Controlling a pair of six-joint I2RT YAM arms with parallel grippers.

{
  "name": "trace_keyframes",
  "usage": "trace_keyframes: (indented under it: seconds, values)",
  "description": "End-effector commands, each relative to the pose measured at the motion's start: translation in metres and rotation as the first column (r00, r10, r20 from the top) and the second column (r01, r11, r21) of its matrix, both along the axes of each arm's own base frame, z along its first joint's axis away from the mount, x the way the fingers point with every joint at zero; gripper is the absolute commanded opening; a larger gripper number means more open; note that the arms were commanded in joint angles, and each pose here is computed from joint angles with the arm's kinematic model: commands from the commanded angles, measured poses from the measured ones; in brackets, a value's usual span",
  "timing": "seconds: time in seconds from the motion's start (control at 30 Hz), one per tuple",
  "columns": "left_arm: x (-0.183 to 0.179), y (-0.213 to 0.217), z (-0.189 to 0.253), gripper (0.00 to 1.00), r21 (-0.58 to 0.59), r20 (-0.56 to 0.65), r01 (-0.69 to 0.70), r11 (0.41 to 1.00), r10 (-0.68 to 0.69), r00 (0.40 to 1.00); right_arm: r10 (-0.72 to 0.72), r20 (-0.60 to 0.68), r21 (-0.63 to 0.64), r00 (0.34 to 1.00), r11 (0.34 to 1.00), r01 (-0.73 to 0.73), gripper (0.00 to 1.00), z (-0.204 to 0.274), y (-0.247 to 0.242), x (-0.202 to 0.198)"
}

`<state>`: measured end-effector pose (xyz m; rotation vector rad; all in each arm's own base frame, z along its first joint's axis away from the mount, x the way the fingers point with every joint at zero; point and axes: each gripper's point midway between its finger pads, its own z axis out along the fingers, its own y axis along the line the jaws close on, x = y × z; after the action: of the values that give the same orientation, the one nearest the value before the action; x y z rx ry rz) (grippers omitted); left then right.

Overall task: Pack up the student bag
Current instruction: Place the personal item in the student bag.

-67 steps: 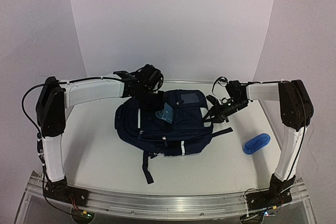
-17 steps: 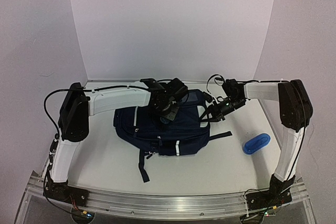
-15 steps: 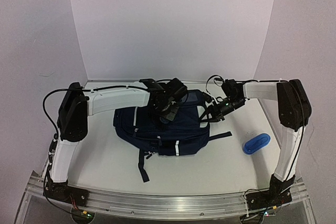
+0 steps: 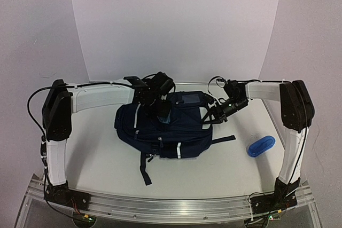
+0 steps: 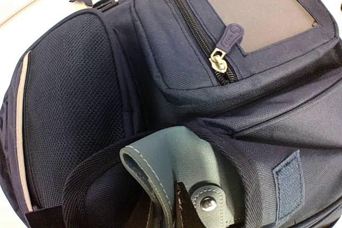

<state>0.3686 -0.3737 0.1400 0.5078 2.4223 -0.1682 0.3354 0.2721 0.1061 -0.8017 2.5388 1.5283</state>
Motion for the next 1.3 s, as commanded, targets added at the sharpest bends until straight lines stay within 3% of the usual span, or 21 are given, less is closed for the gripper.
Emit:
trace_keyframes:
  seconds: [0.0,0.07,0.37,0.5,0.7,0.83,1.0,1.13,1.17,1.27]
  values:
    - [0.061,0.095,0.049,0.0,0.116,0.277,-0.343,0.932,0.301,0.913,0.045,-0.189,-0.004,0.981,0.999,-0.046,0.0,0.006,-0.006,-0.043]
    - [0.062,0.086,0.052,0.0,0.114,0.291,-0.326,0.939,0.282,0.914,0.044,-0.198,0.004,0.979,0.999,-0.044,0.0,0.007,-0.006,-0.045]
    - [0.041,0.005,0.012,0.0,-0.117,0.071,-0.234,0.965,0.243,0.967,0.081,-0.222,0.074,0.972,0.995,-0.066,0.0,0.018,0.011,-0.052]
    - [0.033,-0.03,0.013,0.0,-0.314,-0.037,-0.21,0.926,0.209,0.977,0.095,-0.204,0.05,0.974,0.995,-0.086,0.0,0.011,0.014,-0.056]
    - [0.017,-0.049,0.041,0.0,-0.51,-0.103,-0.157,0.846,0.121,0.987,0.017,-0.127,-0.027,0.992,0.999,-0.021,0.02,0.0,0.015,-0.032]
    - [0.001,-0.06,0.054,0.0,-0.618,-0.166,-0.12,0.777,0.02,0.986,-0.032,-0.1,-0.023,0.995,0.999,0.029,0.14,0.005,0.02,-0.017]
    - [-0.006,-0.048,0.04,0.0,-0.707,-0.279,-0.193,0.68,-0.017,0.96,-0.038,-0.092,-0.026,0.995,0.999,0.035,0.25,0.007,0.02,-0.016]
    - [-0.013,-0.044,0.025,0.0,-0.678,-0.334,-0.216,0.702,-0.033,0.942,-0.042,-0.083,-0.029,0.996,0.999,0.04,0.36,0.01,0.017,-0.018]
    - [-0.016,-0.045,0.02,0.03,-0.671,-0.359,-0.225,0.707,-0.044,0.933,-0.042,-0.088,-0.027,0.995,0.999,0.04,0.37,0.01,0.017,-0.018]
    - [-0.02,-0.035,-0.001,0.26,-0.602,-0.456,-0.295,0.742,-0.016,0.89,-0.053,-0.098,-0.039,0.994,0.998,0.049,0.42,0.007,0.015,-0.018]
